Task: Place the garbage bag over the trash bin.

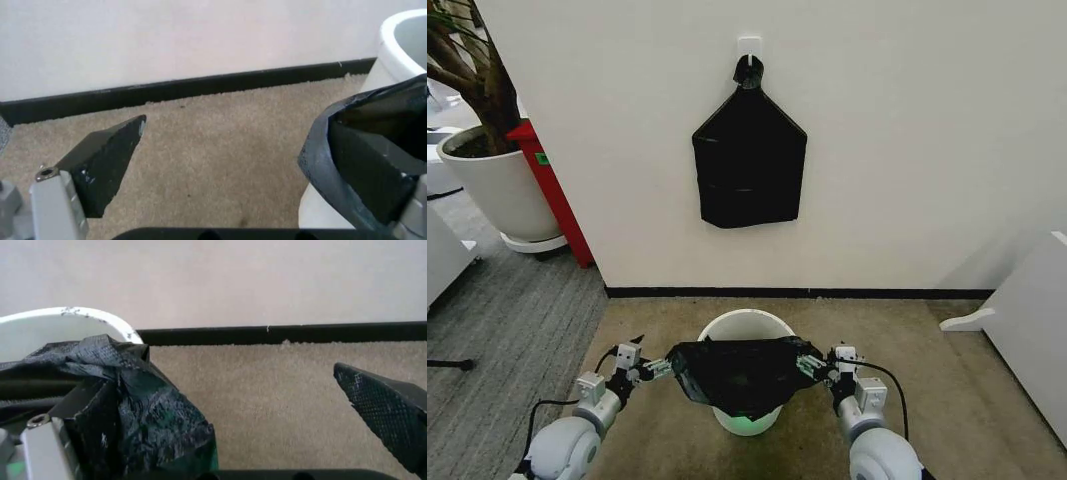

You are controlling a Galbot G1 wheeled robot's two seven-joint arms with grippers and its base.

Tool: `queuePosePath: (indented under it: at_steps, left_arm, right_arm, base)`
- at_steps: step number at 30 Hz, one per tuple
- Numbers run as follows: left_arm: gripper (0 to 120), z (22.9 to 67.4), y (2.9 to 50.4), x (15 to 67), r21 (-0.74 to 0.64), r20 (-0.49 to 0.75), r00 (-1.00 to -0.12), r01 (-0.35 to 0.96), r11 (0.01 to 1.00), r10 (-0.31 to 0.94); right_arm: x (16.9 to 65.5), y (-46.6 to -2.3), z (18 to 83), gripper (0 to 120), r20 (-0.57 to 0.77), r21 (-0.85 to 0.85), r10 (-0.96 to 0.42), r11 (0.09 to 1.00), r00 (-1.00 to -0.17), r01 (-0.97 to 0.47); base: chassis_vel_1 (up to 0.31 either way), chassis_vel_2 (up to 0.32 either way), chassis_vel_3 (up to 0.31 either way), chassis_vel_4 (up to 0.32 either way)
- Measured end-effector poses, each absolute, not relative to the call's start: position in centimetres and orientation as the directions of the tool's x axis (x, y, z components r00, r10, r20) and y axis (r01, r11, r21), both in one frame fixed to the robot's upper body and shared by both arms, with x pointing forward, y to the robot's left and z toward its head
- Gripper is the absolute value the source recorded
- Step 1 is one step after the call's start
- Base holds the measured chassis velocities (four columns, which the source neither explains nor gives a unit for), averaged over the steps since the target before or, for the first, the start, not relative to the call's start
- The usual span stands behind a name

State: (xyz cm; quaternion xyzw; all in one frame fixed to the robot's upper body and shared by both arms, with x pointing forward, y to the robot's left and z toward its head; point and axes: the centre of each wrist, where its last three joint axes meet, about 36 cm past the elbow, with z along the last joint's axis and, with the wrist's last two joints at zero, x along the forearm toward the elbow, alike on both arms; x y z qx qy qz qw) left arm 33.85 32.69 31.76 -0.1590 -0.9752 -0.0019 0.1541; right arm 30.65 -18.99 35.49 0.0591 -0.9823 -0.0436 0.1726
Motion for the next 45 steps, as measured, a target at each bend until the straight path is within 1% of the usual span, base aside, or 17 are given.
queuePosePath:
  at_steps: [9,16,25,33,38,42,45]
  left_arm:
    - [100,29.6,32.1,34.7,-0.038,0.274,-0.916,0.296,0.954,0.295]
    - [100,28.8,31.3,34.8,-0.036,0.266,-0.917,0.298,0.954,0.297]
    - [100,29.9,31.7,33.7,-0.032,0.250,-0.916,0.316,0.948,0.314]
    - [100,31.4,33.2,32.6,0.002,0.236,-0.890,0.403,0.915,0.391]
    - [100,32.3,33.0,31.3,-0.039,0.196,-0.865,0.463,0.885,0.461]
    - [100,32.3,33.1,30.3,-0.060,0.193,-0.851,0.486,0.872,0.488]
    - [100,32.7,33.0,28.6,-0.110,0.183,-0.848,0.485,0.868,0.497]
  right_arm:
    - [31.3,-21.3,33.5,100,0.316,0.077,-0.137,0.990,-0.939,-0.118]
    - [31.4,-21.5,32.9,100,0.317,0.081,-0.137,0.990,-0.938,-0.117]
    - [30.7,-20.9,33.9,100,0.311,0.123,-0.159,0.984,-0.937,-0.127]
    - [29.9,-20.9,35.2,100,0.334,0.171,-0.170,0.978,-0.927,-0.118]
    - [28.4,-20.3,36.7,100,0.314,0.182,-0.194,0.973,-0.929,-0.141]
    - [27.6,-19.9,37.3,100,0.300,0.172,-0.195,0.974,-0.934,-0.148]
    - [26.6,-19.3,39.0,100,0.269,0.166,-0.190,0.975,-0.944,-0.149]
  base:
    - [0.000,0.000,0.000,0.000]
    - [0.000,0.000,0.000,0.000]
    - [0.000,0.000,0.000,0.000]
    - [0.000,0.000,0.000,0.000]
    - [0.000,0.000,0.000,0.000]
    - [0.000,0.000,0.000,0.000]
    - [0.000,0.000,0.000,0.000]
